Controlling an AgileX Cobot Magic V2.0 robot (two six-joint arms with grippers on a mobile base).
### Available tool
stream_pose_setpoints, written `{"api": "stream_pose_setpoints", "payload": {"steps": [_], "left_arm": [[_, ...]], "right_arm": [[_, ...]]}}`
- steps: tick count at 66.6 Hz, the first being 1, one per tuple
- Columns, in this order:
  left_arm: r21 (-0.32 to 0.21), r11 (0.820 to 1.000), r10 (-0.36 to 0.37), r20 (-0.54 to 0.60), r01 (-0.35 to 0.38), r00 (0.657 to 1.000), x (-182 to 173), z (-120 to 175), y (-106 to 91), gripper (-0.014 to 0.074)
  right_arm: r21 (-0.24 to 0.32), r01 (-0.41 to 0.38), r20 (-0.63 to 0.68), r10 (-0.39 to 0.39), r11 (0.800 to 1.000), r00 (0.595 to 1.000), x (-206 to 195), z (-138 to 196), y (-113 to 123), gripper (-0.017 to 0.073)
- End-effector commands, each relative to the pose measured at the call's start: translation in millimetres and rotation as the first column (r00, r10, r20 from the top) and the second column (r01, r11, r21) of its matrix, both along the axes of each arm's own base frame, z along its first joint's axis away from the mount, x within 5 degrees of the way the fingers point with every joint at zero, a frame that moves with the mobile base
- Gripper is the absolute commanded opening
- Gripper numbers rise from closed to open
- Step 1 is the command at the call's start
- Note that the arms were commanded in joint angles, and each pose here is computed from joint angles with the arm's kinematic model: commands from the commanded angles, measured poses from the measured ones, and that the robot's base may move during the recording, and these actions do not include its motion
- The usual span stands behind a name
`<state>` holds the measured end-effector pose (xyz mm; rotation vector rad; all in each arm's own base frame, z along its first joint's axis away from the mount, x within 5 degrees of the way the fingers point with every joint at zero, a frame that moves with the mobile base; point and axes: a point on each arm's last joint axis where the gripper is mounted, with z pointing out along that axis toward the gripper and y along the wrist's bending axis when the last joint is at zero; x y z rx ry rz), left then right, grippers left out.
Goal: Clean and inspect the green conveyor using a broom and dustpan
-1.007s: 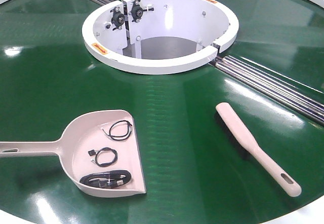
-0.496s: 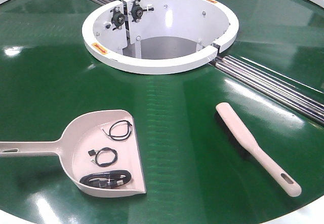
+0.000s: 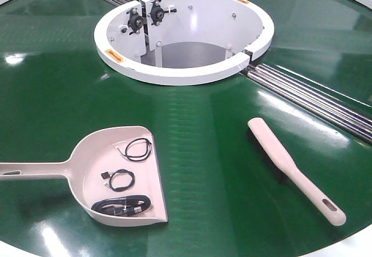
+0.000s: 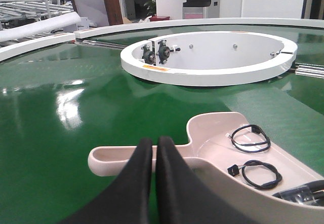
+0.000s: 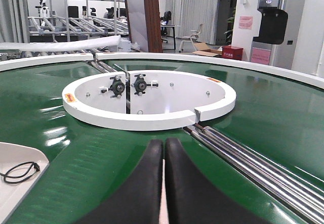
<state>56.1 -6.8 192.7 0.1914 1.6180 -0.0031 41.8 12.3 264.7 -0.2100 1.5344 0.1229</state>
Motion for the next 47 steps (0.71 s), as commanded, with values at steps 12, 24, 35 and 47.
{"api": "stream_pose_setpoints", "payload": {"steps": [12,24,35,47], "left_arm": [[-0.022,1.000,0.005,0.071,-0.004,0.997,-1,4,0.3,-0.0006],[-0.022,1.000,0.005,0.070,-0.004,0.998,-1,4,0.3,-0.0006],[-0.022,1.000,0.005,0.070,-0.004,0.998,-1,4,0.3,-0.0006],[-0.022,1.000,0.005,0.070,-0.004,0.998,-1,4,0.3,-0.0006]], "right_arm": [[-0.025,0.034,0.077,-0.032,0.999,0.997,1,10,-2,-0.0008],[-0.048,0.074,0.059,-0.071,0.996,0.996,9,-15,-5,-0.0008],[-0.069,0.080,0.052,-0.076,0.994,0.996,16,-42,-4,-0.0008],[-0.052,0.077,0.048,-0.074,0.996,0.996,14,-62,-4,-0.0008]]}}
